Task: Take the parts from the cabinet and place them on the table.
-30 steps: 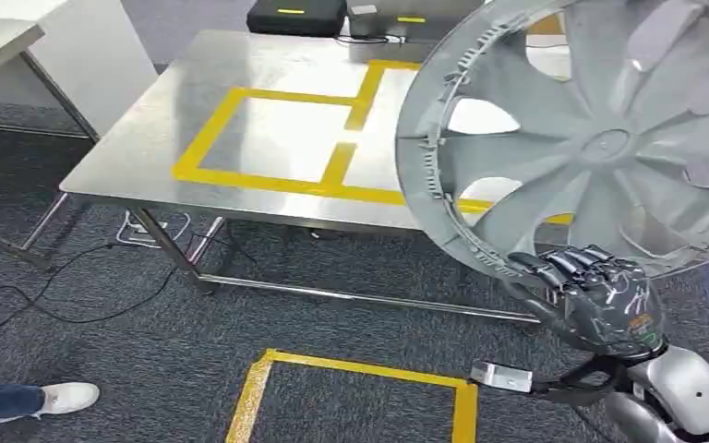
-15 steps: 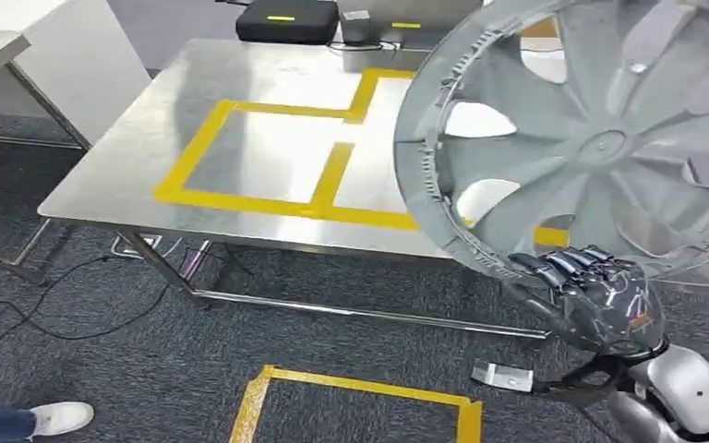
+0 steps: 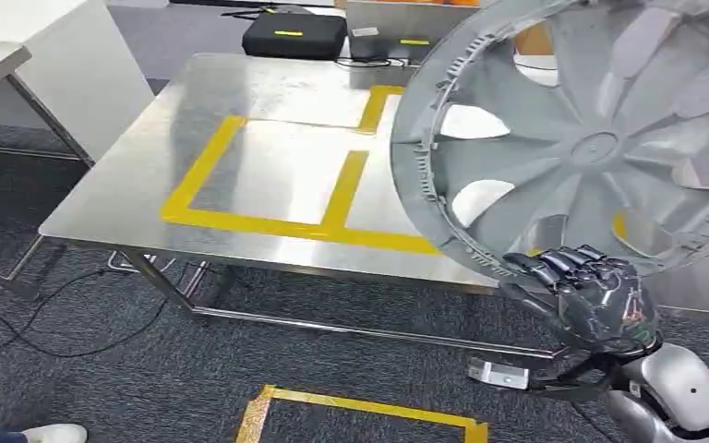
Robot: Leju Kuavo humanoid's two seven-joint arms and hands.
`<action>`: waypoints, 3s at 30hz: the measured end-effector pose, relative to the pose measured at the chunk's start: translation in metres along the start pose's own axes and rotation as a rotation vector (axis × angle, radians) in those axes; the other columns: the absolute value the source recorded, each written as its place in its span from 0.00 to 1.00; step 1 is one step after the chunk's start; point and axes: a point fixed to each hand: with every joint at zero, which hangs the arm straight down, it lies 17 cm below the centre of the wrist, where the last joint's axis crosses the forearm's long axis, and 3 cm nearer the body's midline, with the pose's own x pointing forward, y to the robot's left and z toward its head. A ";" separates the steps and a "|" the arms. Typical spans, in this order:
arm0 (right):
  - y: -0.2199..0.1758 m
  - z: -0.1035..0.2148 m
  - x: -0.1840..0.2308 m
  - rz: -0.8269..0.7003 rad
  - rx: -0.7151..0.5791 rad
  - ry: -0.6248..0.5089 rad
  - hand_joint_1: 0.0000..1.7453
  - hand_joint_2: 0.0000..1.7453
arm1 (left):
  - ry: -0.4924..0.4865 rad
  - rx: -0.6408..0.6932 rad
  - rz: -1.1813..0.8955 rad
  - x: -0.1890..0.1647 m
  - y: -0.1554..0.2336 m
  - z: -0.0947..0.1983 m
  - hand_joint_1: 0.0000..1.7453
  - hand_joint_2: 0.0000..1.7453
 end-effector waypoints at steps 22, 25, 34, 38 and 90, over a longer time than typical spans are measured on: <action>0.035 -0.003 -0.008 -0.009 0.122 0.002 1.00 1.00 | -0.023 -0.013 -0.010 0.009 -0.002 -0.002 0.00 1.00; 0.043 -0.008 -0.013 -0.015 0.145 0.006 1.00 1.00 | -0.033 -0.023 -0.010 0.011 -0.003 -0.002 0.00 1.00; 0.070 -0.018 -0.024 -0.001 0.209 0.001 1.00 1.00 | -0.052 -0.049 -0.007 0.017 -0.008 -0.002 0.00 1.00; 0.093 -0.024 -0.031 0.027 0.300 -0.006 1.00 1.00 | -0.089 -0.087 -0.014 0.024 -0.014 -0.001 0.00 1.00; 0.095 0.029 -0.027 -0.751 0.153 0.393 0.00 0.00 | -0.048 0.040 0.039 0.016 0.002 -0.002 0.00 0.00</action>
